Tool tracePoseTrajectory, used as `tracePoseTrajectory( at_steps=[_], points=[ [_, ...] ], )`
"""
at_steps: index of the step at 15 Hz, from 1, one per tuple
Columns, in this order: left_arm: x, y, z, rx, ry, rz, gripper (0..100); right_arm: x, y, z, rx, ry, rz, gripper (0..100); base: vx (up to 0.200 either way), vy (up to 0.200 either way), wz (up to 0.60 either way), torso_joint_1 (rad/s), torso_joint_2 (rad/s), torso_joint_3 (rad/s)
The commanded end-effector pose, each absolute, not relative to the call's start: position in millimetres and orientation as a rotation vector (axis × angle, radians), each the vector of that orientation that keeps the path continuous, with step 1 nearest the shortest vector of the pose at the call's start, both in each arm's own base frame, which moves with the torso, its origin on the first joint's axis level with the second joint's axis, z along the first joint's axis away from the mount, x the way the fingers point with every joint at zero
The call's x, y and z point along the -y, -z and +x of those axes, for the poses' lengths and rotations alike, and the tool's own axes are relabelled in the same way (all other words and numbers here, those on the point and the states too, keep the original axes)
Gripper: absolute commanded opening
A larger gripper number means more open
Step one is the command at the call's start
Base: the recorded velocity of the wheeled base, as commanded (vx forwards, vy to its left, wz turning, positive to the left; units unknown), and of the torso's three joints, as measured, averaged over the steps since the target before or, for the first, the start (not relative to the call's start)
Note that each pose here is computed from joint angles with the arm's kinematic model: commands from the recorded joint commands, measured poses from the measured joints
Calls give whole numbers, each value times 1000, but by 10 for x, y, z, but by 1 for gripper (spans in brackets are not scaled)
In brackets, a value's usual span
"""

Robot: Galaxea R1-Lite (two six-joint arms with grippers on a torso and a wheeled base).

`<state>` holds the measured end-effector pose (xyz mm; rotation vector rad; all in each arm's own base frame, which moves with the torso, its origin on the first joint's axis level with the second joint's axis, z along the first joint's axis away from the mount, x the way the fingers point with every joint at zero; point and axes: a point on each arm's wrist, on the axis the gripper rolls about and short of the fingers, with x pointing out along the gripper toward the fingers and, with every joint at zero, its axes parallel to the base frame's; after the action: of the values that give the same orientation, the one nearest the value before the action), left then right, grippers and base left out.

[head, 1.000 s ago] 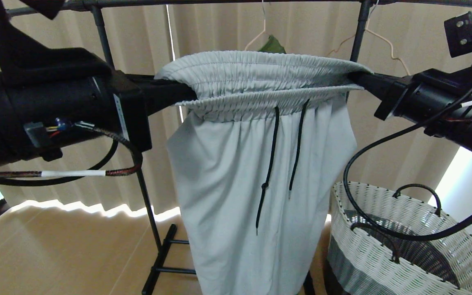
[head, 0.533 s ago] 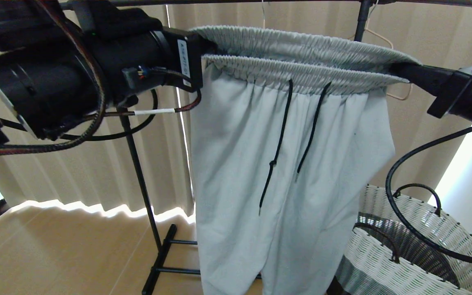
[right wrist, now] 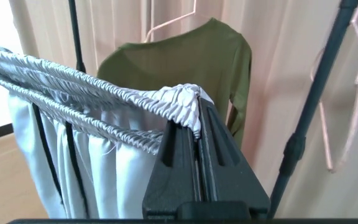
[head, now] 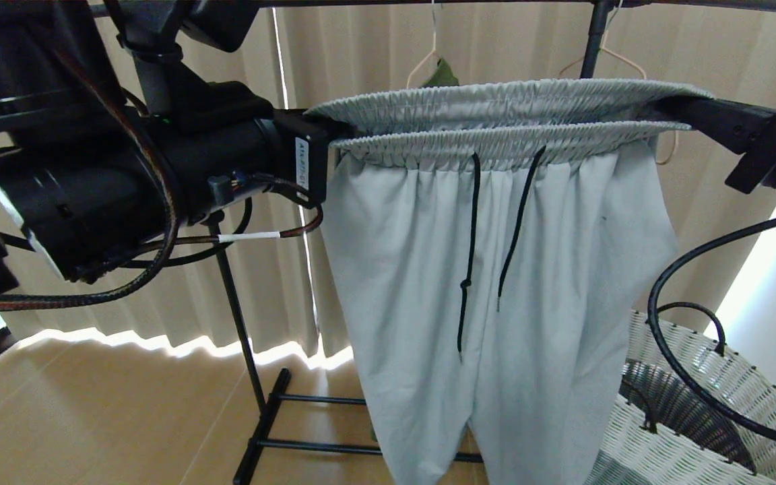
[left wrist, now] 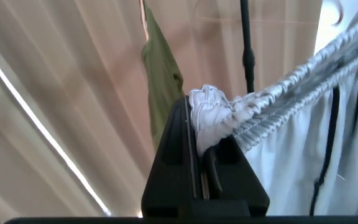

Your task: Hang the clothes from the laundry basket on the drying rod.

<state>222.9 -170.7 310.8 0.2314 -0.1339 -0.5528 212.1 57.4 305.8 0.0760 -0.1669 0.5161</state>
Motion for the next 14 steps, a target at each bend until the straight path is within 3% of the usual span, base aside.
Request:
tracePoseTrajectory(
  at_steps=[1,10,11,14],
  points=[
    [1665,-3122,2176,140,552,230,0,-584,-3048,2122,164,-521,76,0,0,0,0,0,0,0],
    [1625,-3117,2132,140,547,230,0,-646,-2972,2163,132,-539,77,0,0,0,0,0,0,0],
    [1624,-3108,2132,136,543,231,0,-658,-2962,2178,128,-542,77,100,0,0,0,0,0,0],
    [1616,-3086,2138,125,518,233,0,-689,-2956,2159,125,-560,78,100,0,0,0,0,0,0]
  ],
)
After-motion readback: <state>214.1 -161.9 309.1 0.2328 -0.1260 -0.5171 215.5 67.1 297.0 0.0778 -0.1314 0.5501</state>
